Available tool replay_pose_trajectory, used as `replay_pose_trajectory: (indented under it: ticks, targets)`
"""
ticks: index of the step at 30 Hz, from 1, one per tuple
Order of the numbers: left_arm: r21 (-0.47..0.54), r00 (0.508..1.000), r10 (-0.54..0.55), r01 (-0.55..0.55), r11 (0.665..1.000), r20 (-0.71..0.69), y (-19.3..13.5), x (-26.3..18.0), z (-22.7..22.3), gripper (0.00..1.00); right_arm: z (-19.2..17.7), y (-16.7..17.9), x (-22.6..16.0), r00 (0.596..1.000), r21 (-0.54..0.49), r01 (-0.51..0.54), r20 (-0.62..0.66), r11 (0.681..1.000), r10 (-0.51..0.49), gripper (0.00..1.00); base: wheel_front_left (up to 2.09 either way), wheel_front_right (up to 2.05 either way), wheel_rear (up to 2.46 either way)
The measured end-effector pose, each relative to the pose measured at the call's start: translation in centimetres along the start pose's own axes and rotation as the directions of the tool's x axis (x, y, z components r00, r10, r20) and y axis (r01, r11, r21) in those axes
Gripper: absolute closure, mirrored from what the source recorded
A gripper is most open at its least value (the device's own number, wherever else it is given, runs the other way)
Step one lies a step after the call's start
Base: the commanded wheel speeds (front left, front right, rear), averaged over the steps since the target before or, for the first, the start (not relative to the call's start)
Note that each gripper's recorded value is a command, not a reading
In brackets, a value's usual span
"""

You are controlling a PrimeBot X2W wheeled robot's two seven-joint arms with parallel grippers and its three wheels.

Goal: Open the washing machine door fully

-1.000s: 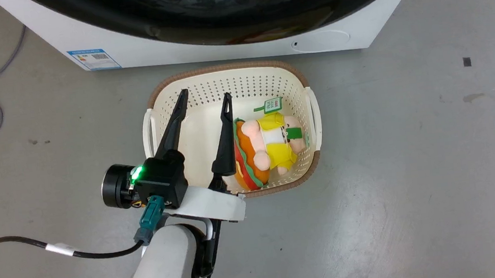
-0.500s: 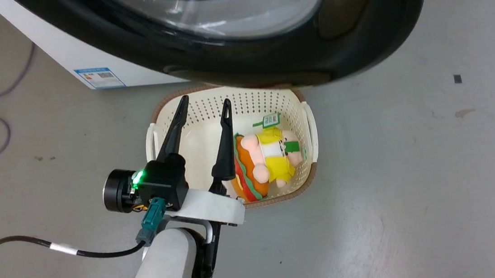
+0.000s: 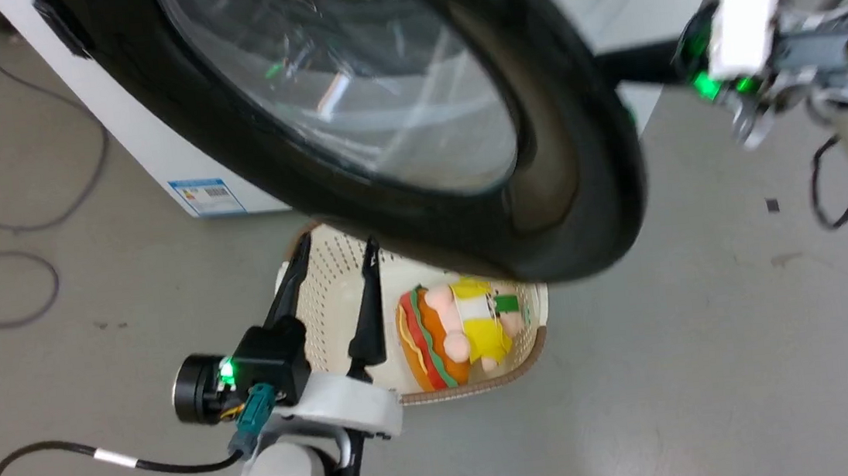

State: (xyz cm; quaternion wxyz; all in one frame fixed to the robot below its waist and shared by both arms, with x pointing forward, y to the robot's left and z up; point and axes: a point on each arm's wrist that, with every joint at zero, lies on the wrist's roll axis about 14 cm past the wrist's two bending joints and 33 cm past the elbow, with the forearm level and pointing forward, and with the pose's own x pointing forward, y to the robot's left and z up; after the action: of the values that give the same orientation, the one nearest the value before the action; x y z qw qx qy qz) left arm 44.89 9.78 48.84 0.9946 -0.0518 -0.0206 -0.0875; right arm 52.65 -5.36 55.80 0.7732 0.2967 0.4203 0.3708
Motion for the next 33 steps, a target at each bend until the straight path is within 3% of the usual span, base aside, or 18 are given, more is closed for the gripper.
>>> replay_pose_trajectory:
  ticks: [25, 30, 33]
  targets:
    - [0.037, 0.984, 0.181, -0.181, 0.983, 0.005, 5.2, -7.5, 1.5, 0.00, -11.6, 9.0, 2.2, 0.955, -0.006, -0.253, -0.162, 0.967, 0.249, 1.00, 0.00, 0.00, 0.00]
    - [0.037, 0.983, 0.185, -0.185, 0.982, 0.005, 5.3, -7.9, 1.6, 0.00, -12.3, 9.6, 2.2, 0.946, 0.049, -0.302, -0.102, 0.952, 0.306, 1.00, 0.00, 0.00, 0.00]
    - [0.037, 0.983, 0.184, -0.184, 0.982, -0.003, 5.2, -8.0, 1.3, 0.00, -11.6, 9.7, 1.7, 0.940, 0.091, -0.340, 0.014, 0.936, 0.340, 1.00, 0.00, 0.00, 0.00]
